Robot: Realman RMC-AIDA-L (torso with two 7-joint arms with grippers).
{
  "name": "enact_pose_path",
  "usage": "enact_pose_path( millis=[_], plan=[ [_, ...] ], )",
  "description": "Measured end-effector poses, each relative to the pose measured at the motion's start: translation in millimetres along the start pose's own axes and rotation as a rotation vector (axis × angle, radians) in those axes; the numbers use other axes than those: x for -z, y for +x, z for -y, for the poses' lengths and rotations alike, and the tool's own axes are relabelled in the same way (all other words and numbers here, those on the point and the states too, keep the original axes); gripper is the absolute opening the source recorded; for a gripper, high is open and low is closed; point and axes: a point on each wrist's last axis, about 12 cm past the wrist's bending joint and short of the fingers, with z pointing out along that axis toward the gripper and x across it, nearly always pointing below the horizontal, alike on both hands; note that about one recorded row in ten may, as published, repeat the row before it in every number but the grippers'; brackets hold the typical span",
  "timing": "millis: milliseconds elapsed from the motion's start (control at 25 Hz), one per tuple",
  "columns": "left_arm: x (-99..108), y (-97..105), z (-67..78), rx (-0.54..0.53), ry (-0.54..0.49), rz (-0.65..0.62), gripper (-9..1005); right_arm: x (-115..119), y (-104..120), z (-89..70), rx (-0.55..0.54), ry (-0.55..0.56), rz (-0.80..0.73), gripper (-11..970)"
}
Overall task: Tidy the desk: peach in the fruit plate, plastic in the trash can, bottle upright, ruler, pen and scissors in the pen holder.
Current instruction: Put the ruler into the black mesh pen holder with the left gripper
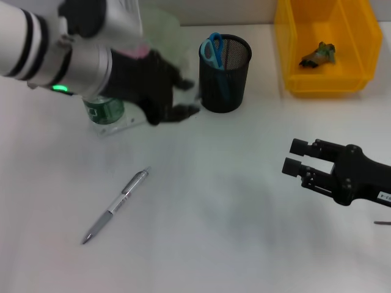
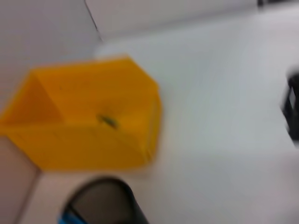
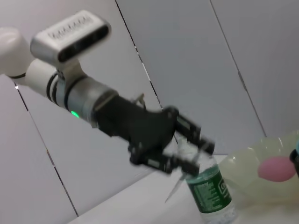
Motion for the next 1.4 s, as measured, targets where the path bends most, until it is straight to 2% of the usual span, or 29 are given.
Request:
enact_pose_path(
  millis=[80, 120, 240, 280, 320, 480, 600, 680, 720, 880, 1160, 1400],
  plan=[
    [6, -8, 0.9, 0.024, -0.048, 0.118, 395, 0, 3, -1.8, -0.012, -0.004, -0.003, 530],
    [6, -8, 0.9, 0.024, -0.048, 0.118, 395, 0, 3, -1.8, -0.012, -0.004, -0.003, 530],
    [8, -17, 2.8, 0.039, -0.085, 0.236, 395, -1, 6, -3.3, -0.022, -0.006, -0.002, 530],
    [8, -22, 2.8, 0.059, -0.111, 0.326, 395, -1, 7, -4.2, -0.023, -0.007, 0.002, 530],
    [8, -22, 2.8, 0.059, -0.111, 0.326, 395, -1, 7, -4.2, -0.023, -0.007, 0.002, 530],
    [-1, -29, -0.1, 0.161, -0.144, 0.502, 395, -4, 12, -7.7, -0.023, -0.016, 0.012, 530],
    [-6, -28, -1.3, 0.204, -0.147, 0.566, 395, -8, 16, -10.9, -0.025, -0.028, 0.021, 530],
    [-12, -24, -4.8, 0.283, -0.167, 0.675, 396, -11, 19, -14.2, -0.025, -0.039, 0.03, 530],
    [-12, -24, -4.8, 0.283, -0.167, 0.675, 396, -11, 19, -14.2, -0.025, -0.039, 0.03, 530],
    [-27, -8, -5.3, 0.359, -0.224, 0.83, 396, -16, 23, -17.4, -0.02, -0.05, 0.039, 530],
    [-45, 5, -1.6, 0.427, -0.301, 0.916, 395, -20, 24, -18.9, -0.03, -0.059, 0.039, 530],
    [-65, 3, -4.4, 0.466, -0.328, 0.933, 396, -28, 29, -20.6, -0.047, -0.059, 0.03, 530]
  ],
)
